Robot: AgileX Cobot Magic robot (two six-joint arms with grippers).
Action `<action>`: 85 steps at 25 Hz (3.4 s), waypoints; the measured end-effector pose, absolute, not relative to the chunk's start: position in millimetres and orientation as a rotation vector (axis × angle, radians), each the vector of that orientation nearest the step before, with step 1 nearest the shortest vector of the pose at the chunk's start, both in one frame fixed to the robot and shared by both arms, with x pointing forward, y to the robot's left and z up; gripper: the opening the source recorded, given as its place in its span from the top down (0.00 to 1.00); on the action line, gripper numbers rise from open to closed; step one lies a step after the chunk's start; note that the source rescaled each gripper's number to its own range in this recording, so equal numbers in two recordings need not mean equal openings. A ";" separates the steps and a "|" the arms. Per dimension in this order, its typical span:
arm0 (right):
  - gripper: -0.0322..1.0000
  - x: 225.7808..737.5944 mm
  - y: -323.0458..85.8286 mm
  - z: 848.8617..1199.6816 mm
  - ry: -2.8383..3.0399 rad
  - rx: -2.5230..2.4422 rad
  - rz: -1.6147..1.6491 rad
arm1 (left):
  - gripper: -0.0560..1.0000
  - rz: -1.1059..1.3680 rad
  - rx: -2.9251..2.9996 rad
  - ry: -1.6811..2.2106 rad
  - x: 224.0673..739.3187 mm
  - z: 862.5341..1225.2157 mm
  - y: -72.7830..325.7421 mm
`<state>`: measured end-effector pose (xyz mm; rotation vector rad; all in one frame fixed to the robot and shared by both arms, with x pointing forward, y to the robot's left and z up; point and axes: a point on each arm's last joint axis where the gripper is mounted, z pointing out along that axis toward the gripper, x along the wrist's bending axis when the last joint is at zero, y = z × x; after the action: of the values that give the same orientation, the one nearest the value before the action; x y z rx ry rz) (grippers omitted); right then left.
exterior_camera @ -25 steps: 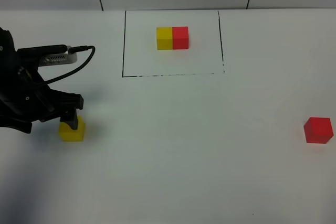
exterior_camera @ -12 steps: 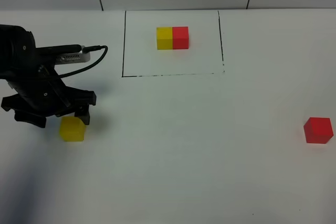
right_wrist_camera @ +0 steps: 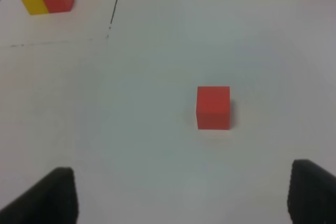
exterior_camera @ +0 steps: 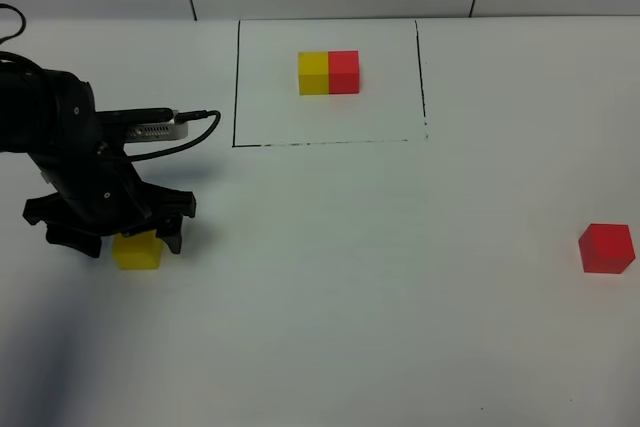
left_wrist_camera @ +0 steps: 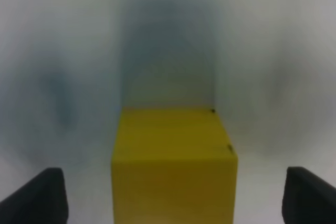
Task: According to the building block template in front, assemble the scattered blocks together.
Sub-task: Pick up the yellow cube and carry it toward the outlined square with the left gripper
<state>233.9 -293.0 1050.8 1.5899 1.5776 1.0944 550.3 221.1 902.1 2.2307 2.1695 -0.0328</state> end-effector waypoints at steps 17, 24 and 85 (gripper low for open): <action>0.33 233.9 -293.0 1050.8 1.578 1.590 1.094 | 0.94 -0.035 2.230 2.176 553.5 890.9 220.0; 0.33 233.9 -293.0 1050.8 1.578 1.590 1.094 | 0.94 0.081 2.438 1.733 588.9 926.2 197.7; 0.33 233.9 -293.0 1050.8 1.578 1.590 1.094 | 0.90 -0.060 3.103 -0.147 652.5 887.9 21.9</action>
<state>233.9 -293.0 1050.8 1.5899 1.5776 1.0944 652.5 21.9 887.9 3.1031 -0.1473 -0.0603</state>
